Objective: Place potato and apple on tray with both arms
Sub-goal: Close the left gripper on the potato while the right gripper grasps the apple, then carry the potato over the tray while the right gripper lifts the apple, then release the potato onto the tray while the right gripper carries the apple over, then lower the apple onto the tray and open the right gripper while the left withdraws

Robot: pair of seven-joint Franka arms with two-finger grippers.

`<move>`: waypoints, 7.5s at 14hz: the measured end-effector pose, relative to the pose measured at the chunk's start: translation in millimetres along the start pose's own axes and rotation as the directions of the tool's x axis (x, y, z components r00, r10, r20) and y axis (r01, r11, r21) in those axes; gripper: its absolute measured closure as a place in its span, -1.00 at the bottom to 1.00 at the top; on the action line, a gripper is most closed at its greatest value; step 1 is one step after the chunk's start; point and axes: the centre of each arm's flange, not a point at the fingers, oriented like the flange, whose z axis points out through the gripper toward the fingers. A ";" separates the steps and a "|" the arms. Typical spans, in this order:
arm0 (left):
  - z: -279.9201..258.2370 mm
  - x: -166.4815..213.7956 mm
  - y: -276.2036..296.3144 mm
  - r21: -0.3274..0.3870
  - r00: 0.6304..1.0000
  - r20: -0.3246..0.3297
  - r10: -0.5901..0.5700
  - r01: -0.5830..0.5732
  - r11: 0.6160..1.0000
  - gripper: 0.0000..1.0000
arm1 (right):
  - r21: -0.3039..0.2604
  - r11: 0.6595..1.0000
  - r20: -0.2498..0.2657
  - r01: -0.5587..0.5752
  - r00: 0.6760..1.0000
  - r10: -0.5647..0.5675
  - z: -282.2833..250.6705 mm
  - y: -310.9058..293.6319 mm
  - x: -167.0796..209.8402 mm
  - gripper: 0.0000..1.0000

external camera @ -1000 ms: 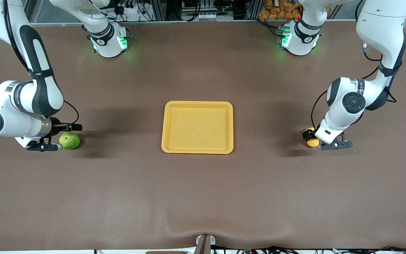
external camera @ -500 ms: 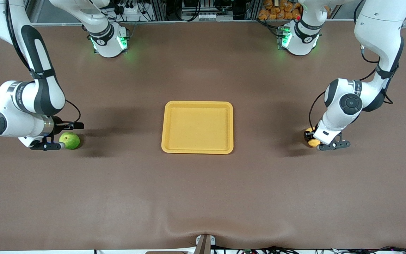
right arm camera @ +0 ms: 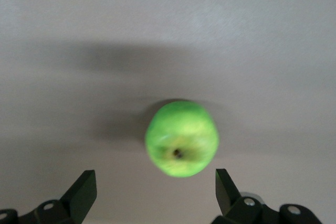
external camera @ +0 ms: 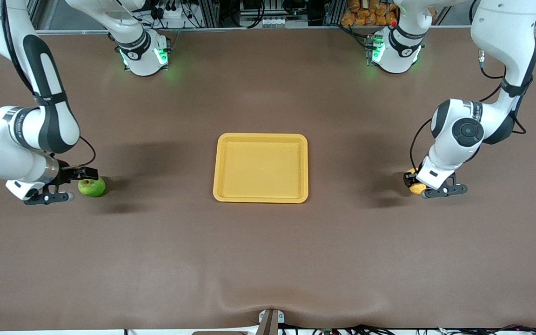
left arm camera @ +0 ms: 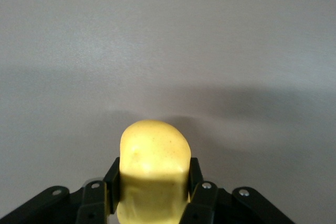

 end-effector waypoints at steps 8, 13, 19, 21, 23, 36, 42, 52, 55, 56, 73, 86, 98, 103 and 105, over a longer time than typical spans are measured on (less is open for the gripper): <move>-47.5 -16.2 83.9 -0.033 0.989 -0.027 0.143 -0.144 0.989 -0.04 | -0.006 1.000 -0.020 0.008 1.000 -0.008 62.0 20.8 -3.4 -1.00; -80.7 -19.8 161.1 -0.054 0.972 -0.013 0.235 -0.235 0.970 -0.04 | 0.035 0.999 -0.004 -0.028 1.000 0.028 77.7 18.2 -8.6 -1.00; -100.3 -24.4 265.1 -0.093 0.967 -0.002 0.255 -0.254 0.963 -0.04 | 0.035 0.999 -0.001 -0.032 0.999 0.032 92.6 16.7 -13.5 -0.71; -97.2 -30.3 296.5 -0.104 0.971 0.018 0.240 -0.237 0.966 -0.04 | 0.035 0.999 -0.002 -0.032 0.999 0.032 92.7 16.7 -13.6 -0.71; -95.1 -35.5 324.0 -0.114 0.977 0.033 0.209 -0.204 0.972 -0.04 | 0.035 0.999 -0.003 -0.028 1.000 0.029 92.6 16.4 -13.5 -0.71; -27.0 -92.8 425.2 -0.023 0.989 0.064 0.135 -0.134 0.991 -0.04 | 0.139 0.866 -0.108 0.480 0.877 -0.469 15.0 -35.2 44.4 -0.69; -21.8 -89.9 420.7 0.010 0.989 0.082 0.126 -0.128 0.992 -0.04 | 0.145 0.687 -0.167 0.712 0.702 -0.692 10.1 -148.8 61.3 -0.69; -12.9 -88.3 415.9 0.035 0.988 0.090 0.125 -0.129 0.991 -0.04 | 0.011 0.196 -0.061 0.980 0.197 -0.979 12.5 -392.6 28.3 -0.69; -12.5 -87.5 414.9 0.039 0.988 0.089 0.126 -0.129 0.991 -0.04 | -0.001 0.118 -0.057 0.993 0.118 -0.991 15.9 -437.3 11.7 -0.69; -12.5 -87.1 414.6 0.039 0.988 0.089 0.125 -0.129 0.991 -0.05 | -0.005 0.105 -0.057 0.994 0.105 -0.993 17.3 -445.3 8.5 -0.69; -225.1 61.9 215.3 0.066 0.994 0.111 -0.022 0.015 0.998 -1.00 | -0.023 0.053 -0.022 0.998 0.053 -0.998 75.3 -479.1 -2.6 -1.00; -349.4 68.5 52.3 0.093 0.994 0.082 -0.069 0.061 0.994 -1.00 | -0.008 0.077 0.033 0.997 0.077 -0.997 -30.0 -441.1 -11.0 -1.00; -372.0 71.1 -6.1 0.041 0.989 0.076 0.125 -0.128 0.991 -1.00 | -0.044 0.859 -0.113 0.511 0.851 -0.512 -47.1 -142.8 56.6 -1.00; -395.9 62.1 -25.9 0.007 0.994 0.051 0.095 -0.096 0.995 -1.00 | -0.049 0.950 -0.194 0.309 0.930 -0.313 -5.8 -50.0 81.4 -1.00; -393.9 63.2 -41.5 -0.007 0.994 0.057 0.095 -0.095 0.995 -1.00 | -0.040 0.964 -0.205 0.262 0.942 -0.265 1.8 -20.1 89.4 -1.00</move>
